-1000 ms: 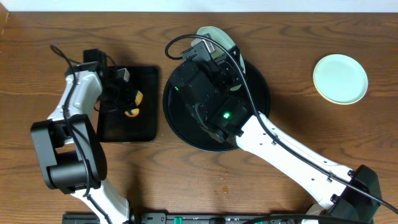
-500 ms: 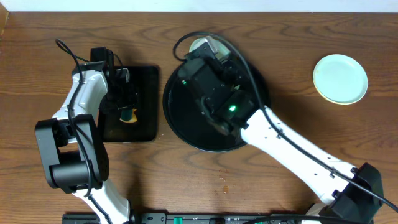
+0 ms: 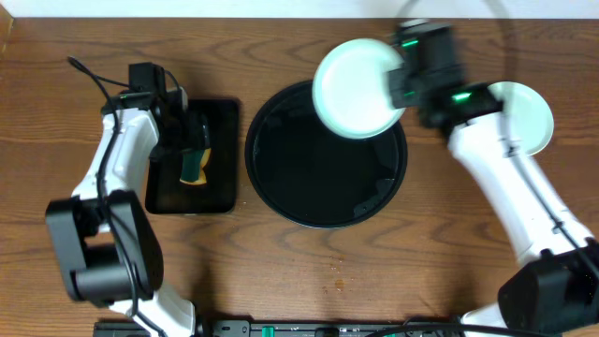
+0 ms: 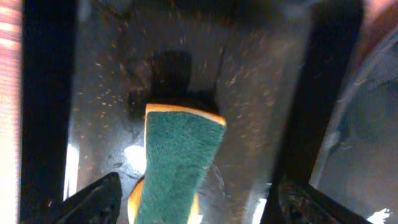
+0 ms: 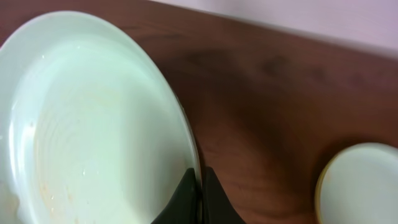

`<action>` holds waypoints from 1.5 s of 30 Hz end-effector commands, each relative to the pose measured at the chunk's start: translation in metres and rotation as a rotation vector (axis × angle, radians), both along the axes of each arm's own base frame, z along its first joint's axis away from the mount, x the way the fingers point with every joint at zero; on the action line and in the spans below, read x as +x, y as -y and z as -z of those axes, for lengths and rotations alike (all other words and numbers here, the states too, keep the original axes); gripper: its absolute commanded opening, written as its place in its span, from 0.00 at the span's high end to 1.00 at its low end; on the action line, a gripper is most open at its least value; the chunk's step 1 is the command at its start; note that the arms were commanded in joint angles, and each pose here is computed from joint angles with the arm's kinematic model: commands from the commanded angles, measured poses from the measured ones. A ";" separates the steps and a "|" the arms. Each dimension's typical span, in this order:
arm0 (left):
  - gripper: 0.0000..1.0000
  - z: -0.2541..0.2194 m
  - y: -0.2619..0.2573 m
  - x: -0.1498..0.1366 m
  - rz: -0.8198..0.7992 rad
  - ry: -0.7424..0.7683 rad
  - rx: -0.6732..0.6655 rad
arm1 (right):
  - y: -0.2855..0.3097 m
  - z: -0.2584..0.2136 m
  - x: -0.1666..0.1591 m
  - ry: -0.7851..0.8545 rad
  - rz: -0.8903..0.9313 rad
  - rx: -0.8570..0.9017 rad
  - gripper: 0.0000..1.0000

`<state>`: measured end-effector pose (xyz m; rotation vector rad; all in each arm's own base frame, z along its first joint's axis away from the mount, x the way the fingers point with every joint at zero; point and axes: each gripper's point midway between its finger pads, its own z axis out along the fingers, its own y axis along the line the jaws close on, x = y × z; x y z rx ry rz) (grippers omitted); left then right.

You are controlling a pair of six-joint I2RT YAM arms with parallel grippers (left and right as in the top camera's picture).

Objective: Clean dirty plates on tray and stack at the side
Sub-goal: 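Carry plate right and set it onto the stacked plates, release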

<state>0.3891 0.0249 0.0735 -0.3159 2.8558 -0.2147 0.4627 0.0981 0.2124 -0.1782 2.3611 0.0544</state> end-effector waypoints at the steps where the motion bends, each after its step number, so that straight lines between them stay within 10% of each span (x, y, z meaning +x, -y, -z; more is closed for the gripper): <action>1: 0.17 -0.019 0.000 0.002 -0.044 0.048 -0.020 | 0.047 -0.018 0.002 -0.022 0.068 0.280 0.99; 10: 0.16 -0.019 0.000 0.002 -0.044 0.048 -0.019 | 0.251 0.020 -0.016 -0.054 0.482 0.277 0.97; 24: 0.15 -0.019 0.000 0.002 -0.044 0.048 -0.019 | 0.340 0.124 -0.028 -0.183 0.624 0.282 0.91; 26: 0.15 -0.019 0.000 0.002 -0.044 0.048 -0.019 | 0.343 0.131 -0.026 -0.186 0.626 0.283 0.83; 29: 0.15 -0.019 0.000 0.002 -0.044 0.048 -0.019 | 0.342 0.135 -0.025 -0.189 0.624 0.285 0.44; 37: 0.15 -0.019 0.000 0.002 -0.044 0.048 -0.019 | 0.265 0.114 -0.011 -0.164 0.261 0.542 0.01; 45: 0.15 -0.019 0.000 0.002 -0.044 0.048 -0.019 | 0.190 0.141 -0.028 -0.403 0.159 0.431 0.01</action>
